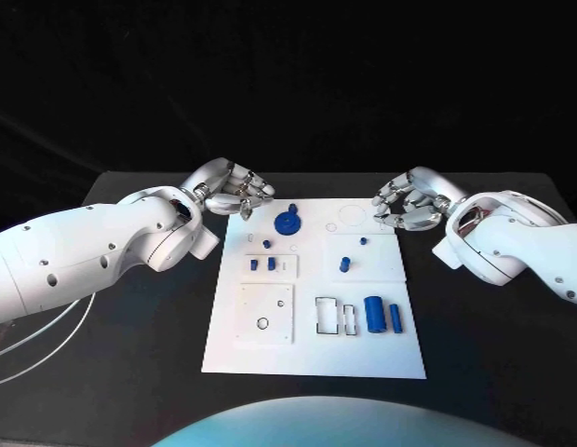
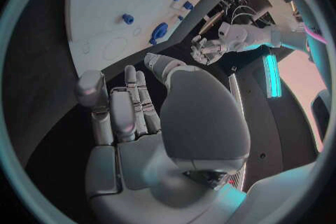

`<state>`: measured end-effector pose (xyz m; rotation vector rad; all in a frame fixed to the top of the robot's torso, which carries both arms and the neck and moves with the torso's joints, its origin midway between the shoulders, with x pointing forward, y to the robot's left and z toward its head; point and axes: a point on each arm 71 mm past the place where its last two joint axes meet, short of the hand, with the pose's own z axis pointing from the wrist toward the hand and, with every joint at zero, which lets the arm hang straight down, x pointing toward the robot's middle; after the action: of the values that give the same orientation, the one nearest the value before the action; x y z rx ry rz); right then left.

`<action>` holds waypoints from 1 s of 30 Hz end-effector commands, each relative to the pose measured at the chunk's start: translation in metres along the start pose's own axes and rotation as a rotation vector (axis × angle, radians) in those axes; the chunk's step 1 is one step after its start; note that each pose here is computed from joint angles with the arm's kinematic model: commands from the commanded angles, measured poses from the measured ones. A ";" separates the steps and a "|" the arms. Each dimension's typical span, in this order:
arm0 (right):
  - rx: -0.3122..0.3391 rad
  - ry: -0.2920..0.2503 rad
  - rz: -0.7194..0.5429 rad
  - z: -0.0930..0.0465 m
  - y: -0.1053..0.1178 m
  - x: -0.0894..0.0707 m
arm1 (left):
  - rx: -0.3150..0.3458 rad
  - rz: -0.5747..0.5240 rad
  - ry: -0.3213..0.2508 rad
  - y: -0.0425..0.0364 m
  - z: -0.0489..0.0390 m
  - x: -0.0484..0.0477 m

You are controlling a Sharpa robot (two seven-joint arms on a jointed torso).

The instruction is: Assemble the parts on the task board

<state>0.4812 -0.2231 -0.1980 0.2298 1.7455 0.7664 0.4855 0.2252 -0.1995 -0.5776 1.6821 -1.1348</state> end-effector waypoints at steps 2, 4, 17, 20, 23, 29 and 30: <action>-0.111 0.098 -0.280 0.002 0.012 0.015 | -0.040 -0.216 -0.065 0.0088 0.0014 -0.0118; -0.121 0.122 -0.349 0.003 0.014 0.020 | -0.046 -0.231 -0.056 0.0130 0.0021 -0.0153; -0.101 0.193 -0.563 0.009 0.020 0.041 | 0.025 -0.543 -0.052 0.0204 -0.0039 -0.0313; -0.095 0.204 -0.580 0.009 0.020 0.044 | 0.039 -0.570 -0.046 0.0179 -0.0057 -0.0302; -0.092 0.202 -0.598 0.009 0.021 0.046 | 0.049 -0.586 -0.039 0.0151 -0.0074 -0.0282; -0.095 0.182 -0.620 0.011 0.023 0.049 | 0.061 -0.600 -0.030 0.0111 -0.0101 -0.0254; -0.095 0.182 -0.621 0.011 0.023 0.049 | 0.061 -0.600 -0.030 0.0110 -0.0101 -0.0254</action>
<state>0.4696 -0.1751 -0.2229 -0.4062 1.8074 0.4770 0.4888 0.2568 -0.2001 -1.0873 1.5119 -1.5094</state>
